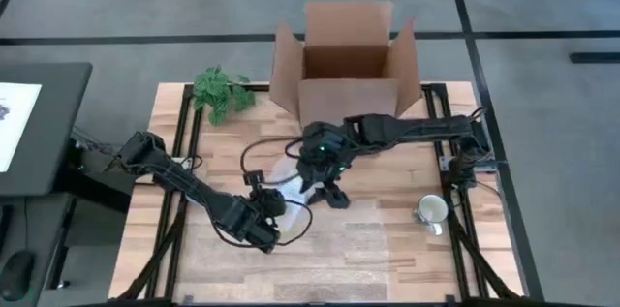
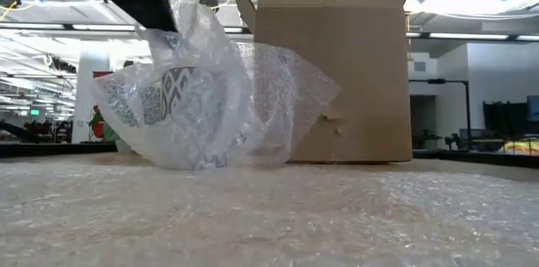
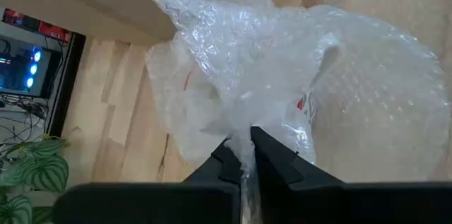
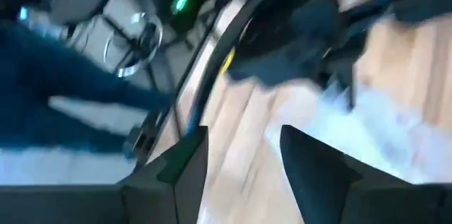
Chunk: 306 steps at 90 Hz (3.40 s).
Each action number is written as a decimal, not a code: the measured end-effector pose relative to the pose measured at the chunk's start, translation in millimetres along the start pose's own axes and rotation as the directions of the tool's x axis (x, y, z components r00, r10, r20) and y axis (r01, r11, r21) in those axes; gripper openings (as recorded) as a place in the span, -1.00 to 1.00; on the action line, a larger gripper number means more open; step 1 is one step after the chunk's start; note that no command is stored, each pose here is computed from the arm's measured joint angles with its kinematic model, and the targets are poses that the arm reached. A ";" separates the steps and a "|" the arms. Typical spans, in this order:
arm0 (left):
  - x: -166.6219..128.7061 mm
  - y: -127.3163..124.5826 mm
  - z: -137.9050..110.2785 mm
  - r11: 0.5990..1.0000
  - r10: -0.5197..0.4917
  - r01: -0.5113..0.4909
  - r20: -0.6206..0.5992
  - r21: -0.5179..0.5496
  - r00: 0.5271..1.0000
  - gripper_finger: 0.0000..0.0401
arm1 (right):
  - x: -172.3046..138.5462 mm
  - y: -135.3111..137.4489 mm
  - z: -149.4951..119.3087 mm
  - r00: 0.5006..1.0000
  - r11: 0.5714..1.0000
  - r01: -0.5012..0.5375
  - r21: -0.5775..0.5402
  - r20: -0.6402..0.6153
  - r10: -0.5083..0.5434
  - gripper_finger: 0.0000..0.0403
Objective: Wrap mug
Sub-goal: Wrap the white mug with bubble wrap
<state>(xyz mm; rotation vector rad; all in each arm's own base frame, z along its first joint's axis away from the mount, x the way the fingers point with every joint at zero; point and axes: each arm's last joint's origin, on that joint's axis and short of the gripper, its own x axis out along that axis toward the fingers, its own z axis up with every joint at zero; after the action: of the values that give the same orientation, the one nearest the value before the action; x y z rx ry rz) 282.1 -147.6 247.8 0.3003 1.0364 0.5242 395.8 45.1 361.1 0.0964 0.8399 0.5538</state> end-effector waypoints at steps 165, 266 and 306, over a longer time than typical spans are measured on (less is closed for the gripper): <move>-45.3 24.7 2.8 0.854 -0.172 0.212 0.126 -0.476 0.977 -0.91 | 141.6 -119.7 -73.8 0.937 0.868 0.320 0.380 0.011 -0.350 -1.00; -16.1 9.9 -66.1 0.646 -0.095 0.018 -0.057 -0.763 0.994 -0.48 | 158.5 -111.7 -91.9 0.974 0.934 0.214 0.285 0.006 -0.225 -1.00; -0.7 10.6 -55.0 0.638 -0.116 0.157 0.107 -0.754 0.987 -0.51 | 158.4 -111.2 -96.9 0.970 0.909 0.186 0.374 0.079 -0.231 -1.00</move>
<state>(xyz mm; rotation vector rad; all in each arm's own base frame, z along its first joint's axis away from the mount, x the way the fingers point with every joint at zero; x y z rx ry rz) 230.9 -139.5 226.6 -0.5256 0.6955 0.7653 457.6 16.6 155.6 0.3734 0.8144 0.1821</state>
